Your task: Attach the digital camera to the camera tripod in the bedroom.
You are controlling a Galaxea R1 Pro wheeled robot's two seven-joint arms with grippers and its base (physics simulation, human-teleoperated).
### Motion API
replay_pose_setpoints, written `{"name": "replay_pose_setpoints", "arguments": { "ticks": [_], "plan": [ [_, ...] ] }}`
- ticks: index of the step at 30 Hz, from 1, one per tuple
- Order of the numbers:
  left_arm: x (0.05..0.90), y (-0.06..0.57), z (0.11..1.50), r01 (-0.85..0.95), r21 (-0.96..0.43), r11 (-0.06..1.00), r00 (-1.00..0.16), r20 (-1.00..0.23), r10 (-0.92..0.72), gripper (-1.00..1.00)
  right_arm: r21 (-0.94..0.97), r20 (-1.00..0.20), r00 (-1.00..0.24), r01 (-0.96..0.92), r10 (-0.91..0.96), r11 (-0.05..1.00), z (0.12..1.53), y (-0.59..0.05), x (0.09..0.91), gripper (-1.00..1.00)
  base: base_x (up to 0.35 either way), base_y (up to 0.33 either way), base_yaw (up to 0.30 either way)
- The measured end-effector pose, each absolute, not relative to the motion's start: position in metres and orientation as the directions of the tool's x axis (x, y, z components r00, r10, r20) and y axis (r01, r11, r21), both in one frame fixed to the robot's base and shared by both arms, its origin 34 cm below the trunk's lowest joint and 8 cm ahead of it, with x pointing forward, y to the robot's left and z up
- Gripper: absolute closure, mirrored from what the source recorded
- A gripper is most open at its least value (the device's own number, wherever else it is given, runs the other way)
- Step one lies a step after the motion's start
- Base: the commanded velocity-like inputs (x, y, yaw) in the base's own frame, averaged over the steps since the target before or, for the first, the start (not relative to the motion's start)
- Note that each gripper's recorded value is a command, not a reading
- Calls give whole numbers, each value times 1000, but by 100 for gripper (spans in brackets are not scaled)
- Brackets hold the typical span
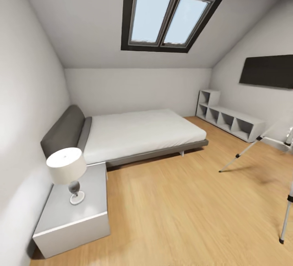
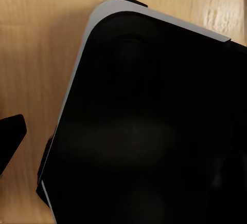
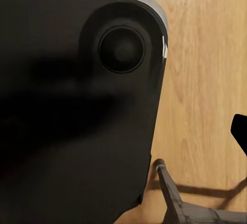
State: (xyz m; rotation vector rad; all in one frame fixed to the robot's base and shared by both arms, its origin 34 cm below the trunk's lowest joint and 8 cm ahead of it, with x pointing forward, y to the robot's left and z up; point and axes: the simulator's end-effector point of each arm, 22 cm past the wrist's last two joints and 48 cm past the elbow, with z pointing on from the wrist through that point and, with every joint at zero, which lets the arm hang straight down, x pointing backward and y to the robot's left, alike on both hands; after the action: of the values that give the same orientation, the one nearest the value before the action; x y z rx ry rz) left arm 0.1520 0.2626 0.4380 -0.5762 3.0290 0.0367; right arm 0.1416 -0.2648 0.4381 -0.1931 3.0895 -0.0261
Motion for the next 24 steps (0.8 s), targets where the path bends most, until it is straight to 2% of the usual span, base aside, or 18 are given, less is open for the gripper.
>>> {"name": "replay_pose_setpoints", "arguments": {
  "ticks": [24],
  "plan": [
    [152, 262, 438, -368, 12, 930, -928, -61, -367, -100, -20, -45, -991, -124, -125, 992, 438, -265, 141, -100, 0, 0, -288]
  ]
}}
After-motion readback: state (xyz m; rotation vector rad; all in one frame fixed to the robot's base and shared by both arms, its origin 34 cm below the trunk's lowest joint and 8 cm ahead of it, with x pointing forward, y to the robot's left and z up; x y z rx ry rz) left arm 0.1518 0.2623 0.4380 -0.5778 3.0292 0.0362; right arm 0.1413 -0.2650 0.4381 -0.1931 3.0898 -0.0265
